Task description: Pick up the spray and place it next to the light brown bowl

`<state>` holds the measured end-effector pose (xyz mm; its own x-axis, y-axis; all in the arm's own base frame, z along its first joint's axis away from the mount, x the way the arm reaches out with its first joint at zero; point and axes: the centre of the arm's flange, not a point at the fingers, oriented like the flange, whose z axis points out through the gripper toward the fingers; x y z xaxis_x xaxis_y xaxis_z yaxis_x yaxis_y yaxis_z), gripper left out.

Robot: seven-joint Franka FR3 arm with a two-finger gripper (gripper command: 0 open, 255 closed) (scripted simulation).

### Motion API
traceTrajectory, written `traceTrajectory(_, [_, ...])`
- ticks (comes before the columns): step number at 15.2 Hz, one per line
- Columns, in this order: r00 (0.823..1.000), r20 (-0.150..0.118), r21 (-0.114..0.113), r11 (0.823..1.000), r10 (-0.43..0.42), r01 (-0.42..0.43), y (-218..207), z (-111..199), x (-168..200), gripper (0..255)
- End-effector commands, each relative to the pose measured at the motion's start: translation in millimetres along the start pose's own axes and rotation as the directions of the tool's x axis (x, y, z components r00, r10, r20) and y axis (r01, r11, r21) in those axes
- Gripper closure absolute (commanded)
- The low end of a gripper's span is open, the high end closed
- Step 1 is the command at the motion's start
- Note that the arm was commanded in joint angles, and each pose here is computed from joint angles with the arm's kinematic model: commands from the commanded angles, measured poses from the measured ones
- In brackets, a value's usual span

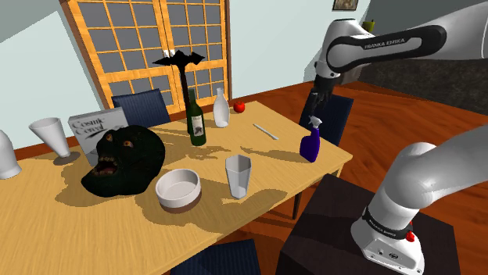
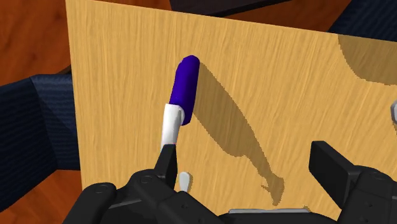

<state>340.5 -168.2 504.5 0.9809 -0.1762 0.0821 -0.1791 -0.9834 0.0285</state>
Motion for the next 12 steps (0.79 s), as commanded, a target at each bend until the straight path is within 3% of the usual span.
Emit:
traceTrajectory(1, [1.000, 0.015, 0.007, 1.000, 0.020, -0.021, 23, 17, 4, 0])
traceTrajectory(5, [0.997, 0.045, 0.020, 0.998, 0.057, -0.058, 63, 48, 8, 0])
traceTrajectory(12, [0.997, 0.045, 0.020, 0.998, 0.057, -0.058, 62, 85, 6, 0])
